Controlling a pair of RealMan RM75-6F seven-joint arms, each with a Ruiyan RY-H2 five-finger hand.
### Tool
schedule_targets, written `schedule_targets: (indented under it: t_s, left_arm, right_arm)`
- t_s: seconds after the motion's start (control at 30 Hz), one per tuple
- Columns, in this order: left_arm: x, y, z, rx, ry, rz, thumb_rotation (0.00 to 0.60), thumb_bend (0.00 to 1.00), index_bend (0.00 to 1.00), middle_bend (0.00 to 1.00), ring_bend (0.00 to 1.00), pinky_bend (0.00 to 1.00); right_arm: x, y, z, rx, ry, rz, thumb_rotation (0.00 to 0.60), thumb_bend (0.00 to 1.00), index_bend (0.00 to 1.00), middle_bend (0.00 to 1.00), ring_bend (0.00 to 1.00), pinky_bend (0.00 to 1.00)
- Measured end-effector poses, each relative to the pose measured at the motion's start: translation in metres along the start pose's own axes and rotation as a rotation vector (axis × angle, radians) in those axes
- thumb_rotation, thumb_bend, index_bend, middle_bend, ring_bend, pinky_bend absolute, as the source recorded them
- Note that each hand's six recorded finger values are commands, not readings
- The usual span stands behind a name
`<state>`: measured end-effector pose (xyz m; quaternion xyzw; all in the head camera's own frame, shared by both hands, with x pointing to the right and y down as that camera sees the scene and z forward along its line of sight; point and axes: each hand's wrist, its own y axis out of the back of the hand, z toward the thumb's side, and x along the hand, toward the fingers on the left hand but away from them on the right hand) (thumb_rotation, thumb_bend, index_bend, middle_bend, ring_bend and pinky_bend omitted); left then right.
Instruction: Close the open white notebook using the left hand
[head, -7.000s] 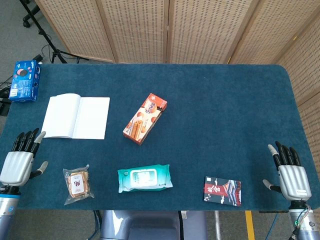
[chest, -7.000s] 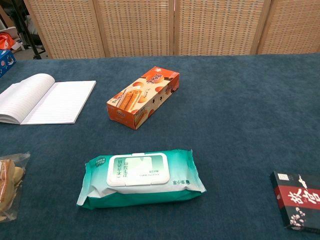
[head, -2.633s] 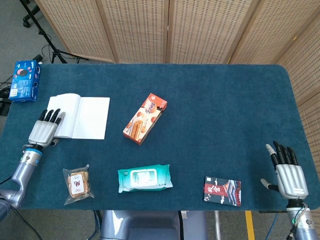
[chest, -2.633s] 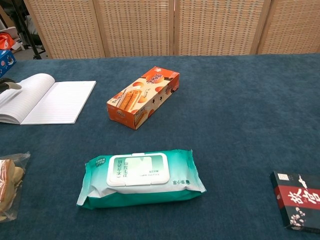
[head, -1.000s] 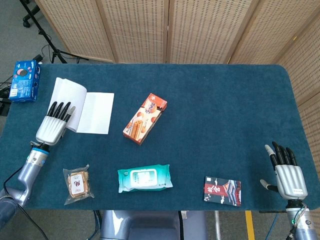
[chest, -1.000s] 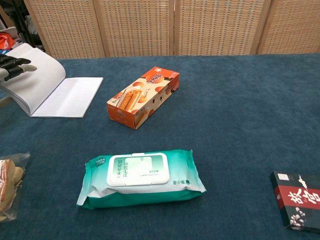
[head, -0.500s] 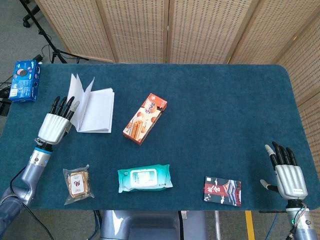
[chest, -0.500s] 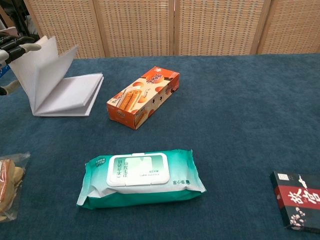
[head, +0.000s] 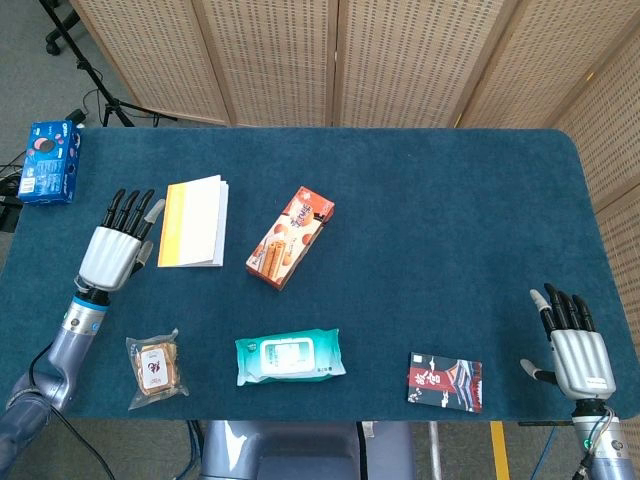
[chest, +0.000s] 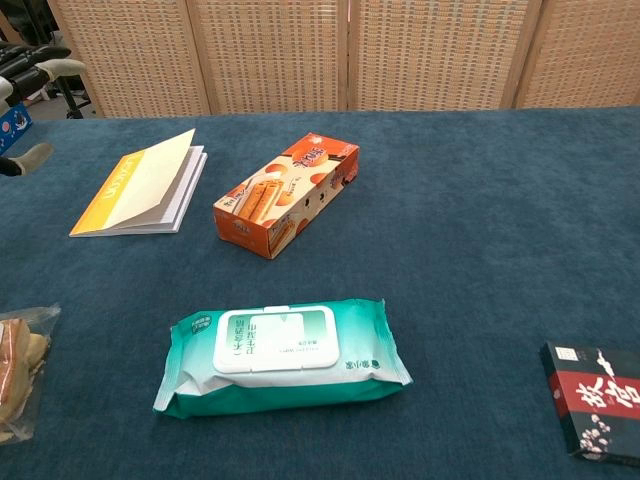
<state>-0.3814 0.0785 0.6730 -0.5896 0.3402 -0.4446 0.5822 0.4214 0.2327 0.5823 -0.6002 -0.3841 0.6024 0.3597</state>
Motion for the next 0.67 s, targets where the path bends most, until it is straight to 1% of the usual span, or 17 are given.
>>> schedule_targets:
  t_s: [0.1,0.17,0.27,0.37,0.47,0.53,0.6,0.67]
  left_arm:
    - [-0.008,-0.001,-0.001,-0.037,0.018,-0.017,0.600,0.41,0.00,0.00,0.00,0.00]
    - [-0.016,-0.002,-0.002,-0.063,0.035,-0.042,0.600,0.41,0.00,0.00,0.00,0.00]
    - [-0.030,-0.001,-0.001,-0.101,0.063,-0.093,0.600,0.40,0.00,0.00,0.00,0.00]
    - [-0.048,0.003,0.003,-0.147,0.097,-0.155,0.600,0.39,0.00,0.00,0.00,0.00]
    - [-0.073,0.012,0.008,-0.196,0.142,-0.230,0.600,0.37,0.00,0.00,0.00,0.00]
    - [-0.096,0.021,0.007,-0.212,0.183,-0.287,0.600,0.37,0.00,0.00,0.00,0.00]
    - [-0.119,0.029,0.002,-0.204,0.223,-0.332,0.600,0.37,0.00,0.00,0.00,0.00]
    - [-0.144,0.039,-0.009,-0.171,0.267,-0.373,0.600,0.37,0.00,0.00,0.00,0.00]
  right_arm:
    - [0.000,-0.001,-0.001,0.001,-0.002,0.004,0.600,0.05,0.00,0.00,0.00,0.00]
    - [-0.001,-0.002,-0.001,0.004,-0.004,0.007,0.600,0.05,0.00,0.00,0.00,0.00]
    - [-0.001,-0.001,-0.001,0.004,-0.003,0.005,0.600,0.05,0.00,0.00,0.00,0.00]
    - [-0.001,0.000,0.000,0.001,-0.001,0.000,0.600,0.05,0.00,0.00,0.00,0.00]
    - [0.000,0.000,0.000,0.001,0.001,-0.002,0.600,0.05,0.00,0.00,0.00,0.00]
    - [0.000,0.000,0.000,0.001,0.002,-0.002,0.600,0.05,0.00,0.00,0.00,0.00]
    - [0.000,0.001,0.001,0.001,0.004,-0.002,0.600,0.05,0.00,0.00,0.00,0.00]
    - [0.000,0.001,0.001,0.000,0.004,-0.003,0.600,0.05,0.00,0.00,0.00,0.00]
